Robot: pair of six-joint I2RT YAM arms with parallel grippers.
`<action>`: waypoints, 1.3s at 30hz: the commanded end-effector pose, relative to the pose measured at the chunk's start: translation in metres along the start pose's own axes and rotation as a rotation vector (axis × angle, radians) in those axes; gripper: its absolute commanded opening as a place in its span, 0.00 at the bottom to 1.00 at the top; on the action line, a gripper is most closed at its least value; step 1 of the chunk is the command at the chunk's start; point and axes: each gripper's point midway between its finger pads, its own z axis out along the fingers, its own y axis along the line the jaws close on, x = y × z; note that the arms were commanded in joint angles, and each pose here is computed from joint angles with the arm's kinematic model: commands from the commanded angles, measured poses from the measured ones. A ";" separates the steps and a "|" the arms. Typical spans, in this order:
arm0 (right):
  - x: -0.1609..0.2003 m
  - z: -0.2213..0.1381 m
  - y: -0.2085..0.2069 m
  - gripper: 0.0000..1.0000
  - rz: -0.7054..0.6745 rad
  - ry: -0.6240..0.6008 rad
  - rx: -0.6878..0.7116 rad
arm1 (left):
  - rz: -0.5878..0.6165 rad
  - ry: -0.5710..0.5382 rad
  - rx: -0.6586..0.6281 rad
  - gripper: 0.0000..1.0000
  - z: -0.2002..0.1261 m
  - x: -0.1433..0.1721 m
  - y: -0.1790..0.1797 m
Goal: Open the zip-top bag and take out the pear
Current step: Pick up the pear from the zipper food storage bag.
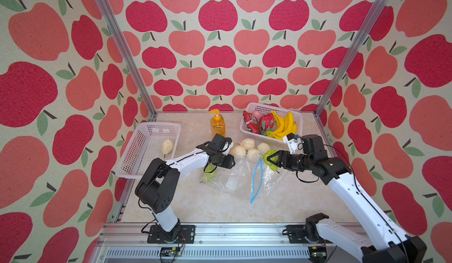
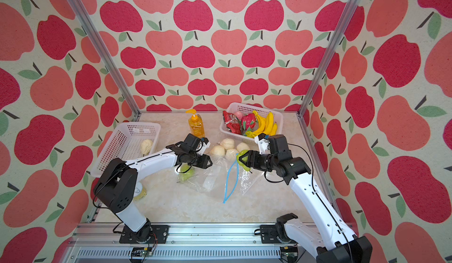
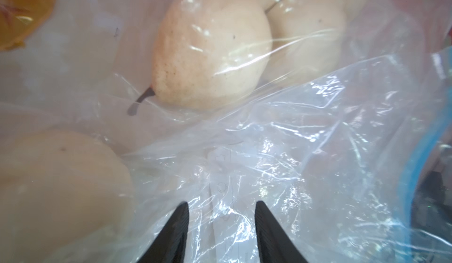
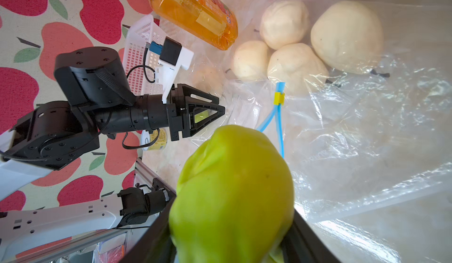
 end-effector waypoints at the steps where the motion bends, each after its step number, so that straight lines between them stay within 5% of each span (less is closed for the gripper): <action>1: -0.018 -0.009 0.031 0.57 -0.073 -0.022 -0.111 | 0.082 -0.111 0.035 0.59 -0.048 -0.024 -0.020; 11: -0.048 -0.007 0.076 0.60 -0.093 -0.028 -0.314 | 0.491 -0.559 0.386 1.00 -0.137 -0.046 -0.102; 22: -0.045 -0.006 0.108 0.62 -0.183 0.059 -0.480 | 0.674 -0.629 0.432 0.98 -0.144 -0.063 -0.143; 32: -0.037 0.007 0.128 0.63 -0.242 0.120 -0.533 | 0.637 -0.669 0.451 1.00 -0.147 -0.085 -0.156; 39: -0.035 0.016 0.132 0.66 -0.235 0.131 -0.539 | 0.610 -0.675 0.457 0.83 -0.148 -0.091 -0.157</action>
